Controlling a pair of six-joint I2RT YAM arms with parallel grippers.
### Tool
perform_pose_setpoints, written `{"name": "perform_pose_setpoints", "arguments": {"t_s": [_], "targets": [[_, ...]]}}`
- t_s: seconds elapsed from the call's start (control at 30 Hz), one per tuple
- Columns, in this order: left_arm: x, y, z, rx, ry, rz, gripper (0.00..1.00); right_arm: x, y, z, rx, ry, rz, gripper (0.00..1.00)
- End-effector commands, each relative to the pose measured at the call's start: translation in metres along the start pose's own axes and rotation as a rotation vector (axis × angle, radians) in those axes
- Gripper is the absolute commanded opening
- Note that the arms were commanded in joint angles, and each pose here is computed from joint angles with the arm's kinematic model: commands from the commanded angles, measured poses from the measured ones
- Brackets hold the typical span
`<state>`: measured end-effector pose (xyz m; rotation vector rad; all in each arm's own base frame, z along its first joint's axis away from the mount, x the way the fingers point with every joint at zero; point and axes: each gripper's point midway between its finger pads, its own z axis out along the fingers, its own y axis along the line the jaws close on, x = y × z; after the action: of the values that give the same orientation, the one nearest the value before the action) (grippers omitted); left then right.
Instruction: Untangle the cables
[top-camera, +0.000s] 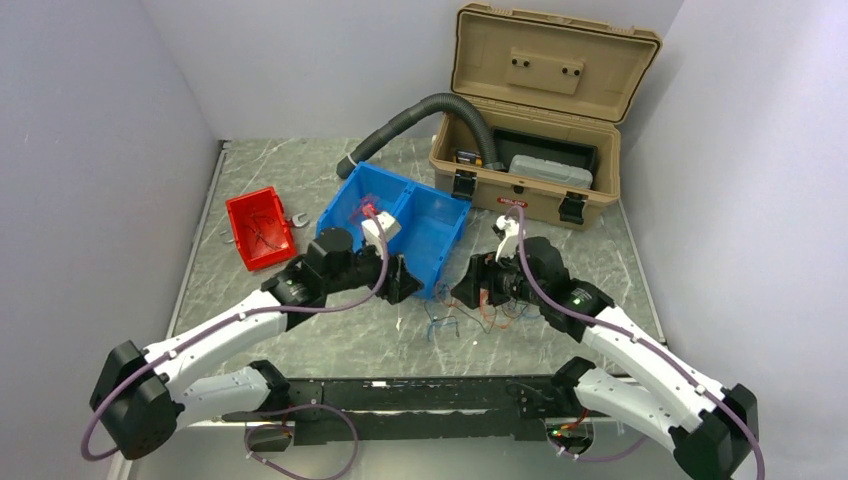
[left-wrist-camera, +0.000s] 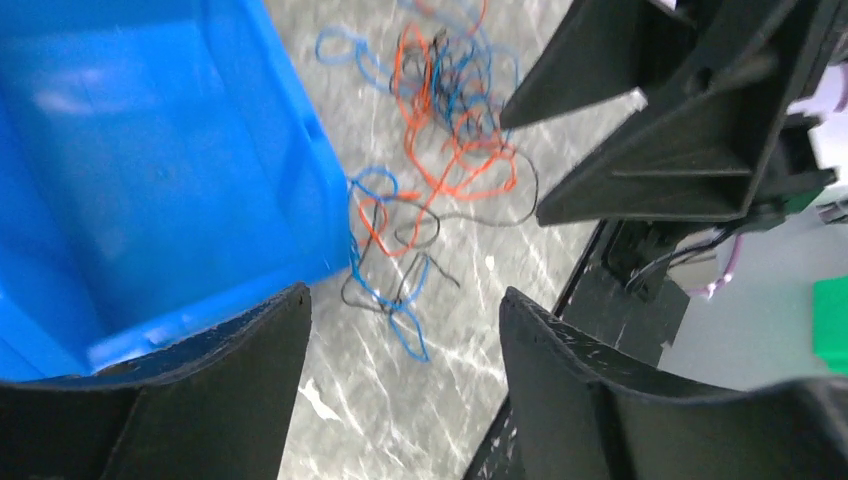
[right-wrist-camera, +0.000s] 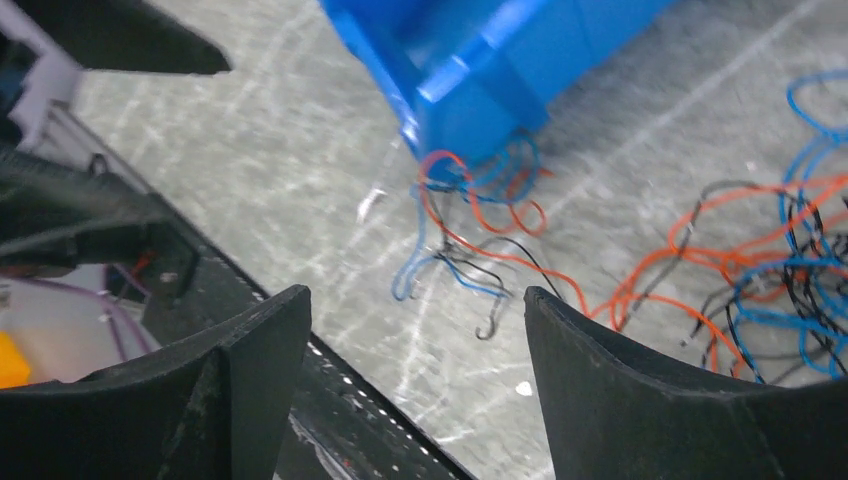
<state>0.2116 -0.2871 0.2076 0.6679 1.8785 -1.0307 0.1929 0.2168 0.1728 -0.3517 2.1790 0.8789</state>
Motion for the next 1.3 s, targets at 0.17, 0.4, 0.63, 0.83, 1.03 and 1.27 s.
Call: {"name": "perform_pose_setpoints", "arguments": {"t_s": [0.17, 0.4, 0.63, 0.83, 1.03, 1.27], "targets": [[0.068, -0.003, 0.030, -0.097, 0.213, 0.015, 0.79, 0.035, -0.051, 0.023, 0.207, 0.080, 0.047, 0.99], [0.107, -0.007, 0.052, -0.084, 0.269, -0.112, 0.73, 0.032, -0.043, 0.053, 0.130, 0.125, -0.034, 0.93], [0.126, 0.002, 0.068, -0.120, 0.255, -0.228, 0.73, 0.039, -0.051, 0.073, 0.146, 0.158, -0.082, 0.85], [0.139, 0.006, 0.084, -0.155, 0.312, -0.234, 0.53, 0.043, -0.052, 0.077, 0.141, 0.151, -0.065, 0.47], [0.143, 0.006, 0.080, -0.165, 0.353, -0.223, 0.00, 0.034, -0.057, 0.068, 0.194, 0.100, -0.035, 0.00], [0.104, 0.002, 0.027, -0.213, 0.300, -0.123, 0.00, 0.024, -0.120, 0.025, 0.618, -0.017, 0.083, 0.00]]}}
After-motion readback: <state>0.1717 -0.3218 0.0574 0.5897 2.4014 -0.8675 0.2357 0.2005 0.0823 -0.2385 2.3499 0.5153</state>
